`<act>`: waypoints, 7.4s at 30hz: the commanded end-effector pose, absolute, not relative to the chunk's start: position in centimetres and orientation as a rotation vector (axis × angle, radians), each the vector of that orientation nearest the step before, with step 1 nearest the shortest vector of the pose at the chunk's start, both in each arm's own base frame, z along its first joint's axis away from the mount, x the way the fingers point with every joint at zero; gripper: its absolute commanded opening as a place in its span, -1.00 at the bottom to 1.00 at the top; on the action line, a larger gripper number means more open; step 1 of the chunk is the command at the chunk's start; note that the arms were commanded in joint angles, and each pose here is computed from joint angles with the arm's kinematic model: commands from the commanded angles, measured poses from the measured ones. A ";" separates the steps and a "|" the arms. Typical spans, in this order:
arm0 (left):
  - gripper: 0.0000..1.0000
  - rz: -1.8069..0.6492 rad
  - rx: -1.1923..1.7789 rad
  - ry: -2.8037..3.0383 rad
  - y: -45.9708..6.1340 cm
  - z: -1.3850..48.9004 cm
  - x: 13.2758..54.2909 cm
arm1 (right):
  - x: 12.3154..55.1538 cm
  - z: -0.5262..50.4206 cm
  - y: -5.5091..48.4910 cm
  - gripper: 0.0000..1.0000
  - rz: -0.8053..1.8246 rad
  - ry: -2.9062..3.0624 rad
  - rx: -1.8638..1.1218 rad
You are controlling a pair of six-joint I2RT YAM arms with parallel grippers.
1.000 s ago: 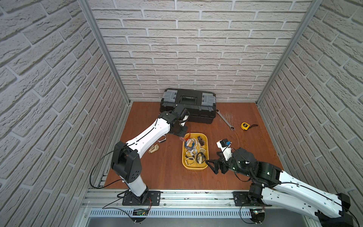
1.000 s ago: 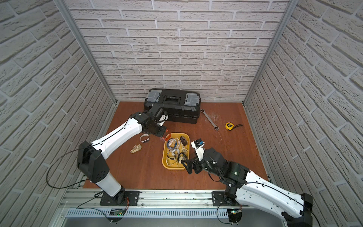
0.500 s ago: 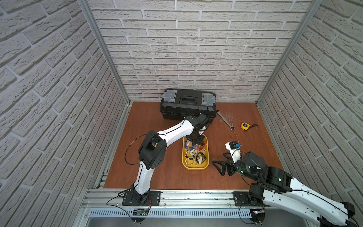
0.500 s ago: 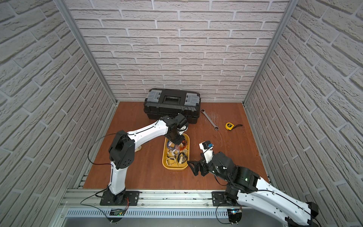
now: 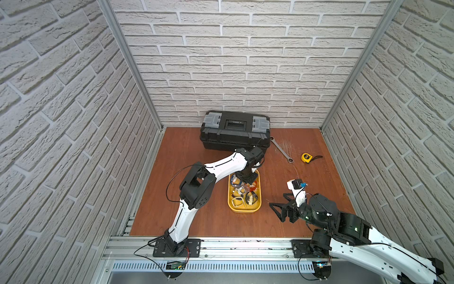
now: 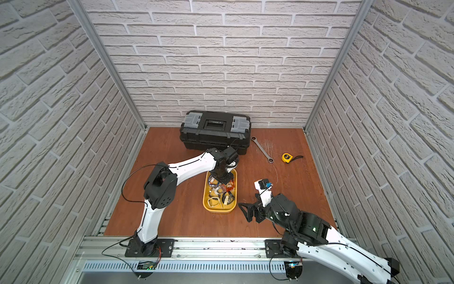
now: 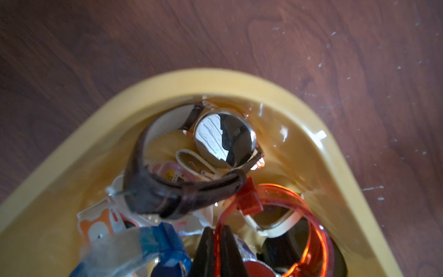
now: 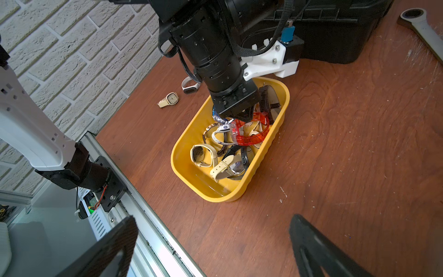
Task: Put the watch into the storage box
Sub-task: Place the watch in the storage box, then pick up the watch at the center of the board, then place the watch in the storage box, then pick up the watch at the center of the board.
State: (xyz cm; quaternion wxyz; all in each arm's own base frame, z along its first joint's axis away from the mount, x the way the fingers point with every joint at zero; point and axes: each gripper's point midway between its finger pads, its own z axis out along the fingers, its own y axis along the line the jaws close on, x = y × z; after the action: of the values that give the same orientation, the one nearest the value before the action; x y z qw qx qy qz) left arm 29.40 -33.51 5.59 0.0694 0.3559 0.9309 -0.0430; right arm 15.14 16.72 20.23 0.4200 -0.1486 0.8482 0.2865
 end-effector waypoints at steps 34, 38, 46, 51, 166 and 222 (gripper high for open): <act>0.91 -0.219 -0.238 2.586 -7.4 15.3 33.0 | 18.7 20.2 26.7 0.99 0.770 2.240 -0.562; 0.77 -0.162 -0.351 2.605 -4.9 12.3 34.4 | 18.6 19.9 27.2 0.99 0.787 2.251 -0.579; 0.45 -0.102 -0.437 2.657 -3.1 8.9 37.0 | 18.2 19.7 27.1 0.99 0.810 2.249 -0.581; 0.37 -0.078 -0.454 2.687 -2.2 7.5 38.0 | 18.4 18.9 27.4 0.99 0.776 2.275 -0.620; -0.95 -0.093 0.682 2.817 -28.6 7.0 22.8 | 17.4 18.9 21.3 0.99 0.656 2.235 -0.473; 0.13 -0.125 -0.137 2.749 -9.7 9.2 24.1 | 17.7 18.0 22.5 0.99 0.674 2.257 -0.490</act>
State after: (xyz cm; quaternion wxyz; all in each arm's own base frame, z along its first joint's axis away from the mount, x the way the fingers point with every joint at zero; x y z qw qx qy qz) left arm 23.50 -12.01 9.43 0.1735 -0.0064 0.9828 -0.0627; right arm 17.47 21.85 17.42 0.3488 -0.1912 0.8841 0.2454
